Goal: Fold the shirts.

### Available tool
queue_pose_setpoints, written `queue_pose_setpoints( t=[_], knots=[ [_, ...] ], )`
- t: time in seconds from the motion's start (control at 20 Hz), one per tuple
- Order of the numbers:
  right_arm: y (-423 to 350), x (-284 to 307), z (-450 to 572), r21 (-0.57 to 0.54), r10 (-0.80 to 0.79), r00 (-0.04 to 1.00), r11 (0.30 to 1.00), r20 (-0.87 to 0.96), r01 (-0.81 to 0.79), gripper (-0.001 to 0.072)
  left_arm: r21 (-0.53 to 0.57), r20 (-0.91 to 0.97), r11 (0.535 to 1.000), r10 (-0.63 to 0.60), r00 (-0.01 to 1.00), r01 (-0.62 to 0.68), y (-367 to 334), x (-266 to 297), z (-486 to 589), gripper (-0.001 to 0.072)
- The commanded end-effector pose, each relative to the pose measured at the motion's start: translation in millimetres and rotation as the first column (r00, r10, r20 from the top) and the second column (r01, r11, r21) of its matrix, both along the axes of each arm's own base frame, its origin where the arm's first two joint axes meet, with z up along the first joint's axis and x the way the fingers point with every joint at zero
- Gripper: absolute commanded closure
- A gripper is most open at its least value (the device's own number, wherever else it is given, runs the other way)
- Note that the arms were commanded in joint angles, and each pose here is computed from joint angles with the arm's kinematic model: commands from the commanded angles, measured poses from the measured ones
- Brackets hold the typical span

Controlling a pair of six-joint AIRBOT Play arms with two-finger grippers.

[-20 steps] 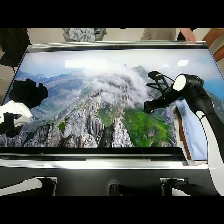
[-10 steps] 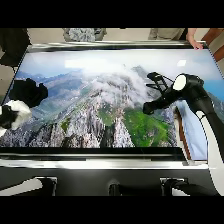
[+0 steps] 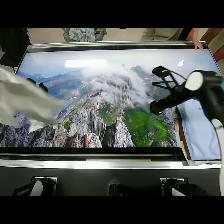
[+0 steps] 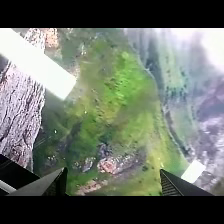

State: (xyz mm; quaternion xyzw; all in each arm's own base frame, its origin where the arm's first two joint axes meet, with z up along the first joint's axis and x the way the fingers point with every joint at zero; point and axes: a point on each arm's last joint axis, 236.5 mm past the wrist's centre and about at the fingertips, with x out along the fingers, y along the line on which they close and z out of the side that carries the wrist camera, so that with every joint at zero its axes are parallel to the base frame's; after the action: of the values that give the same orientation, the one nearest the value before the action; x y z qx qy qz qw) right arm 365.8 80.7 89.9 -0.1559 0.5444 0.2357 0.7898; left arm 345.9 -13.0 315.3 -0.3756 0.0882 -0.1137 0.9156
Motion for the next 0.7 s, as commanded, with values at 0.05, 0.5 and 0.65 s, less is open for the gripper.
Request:
queue_pose_setpoints(
  t=[0.05,0.5,0.65],
  knots=[
    [-21.3,-19.2,70.7,-0.055,-0.012,0.976,0.998,0.217,0.024,0.0045,-0.163,0.214,0.949,-0.234,0.948,0.271,-105.8,-61.0,76.8,0.0681],
    [-57.5,-68.8,143.9,-0.121,-0.055,0.904,0.986,0.423,0.117,0.0041,-0.088,-0.043,0.811,-0.584,0.811,0.579,-268.6,-22.4,-33.6,0.0680],
    [-50.9,-76.4,109.7,-0.127,-0.045,0.962,0.988,0.269,0.082,0.0043,-0.012,-0.315,0.788,-0.588,0.745,0.616,-278.8,5.5,-139.4,0.0679]
  ],
)
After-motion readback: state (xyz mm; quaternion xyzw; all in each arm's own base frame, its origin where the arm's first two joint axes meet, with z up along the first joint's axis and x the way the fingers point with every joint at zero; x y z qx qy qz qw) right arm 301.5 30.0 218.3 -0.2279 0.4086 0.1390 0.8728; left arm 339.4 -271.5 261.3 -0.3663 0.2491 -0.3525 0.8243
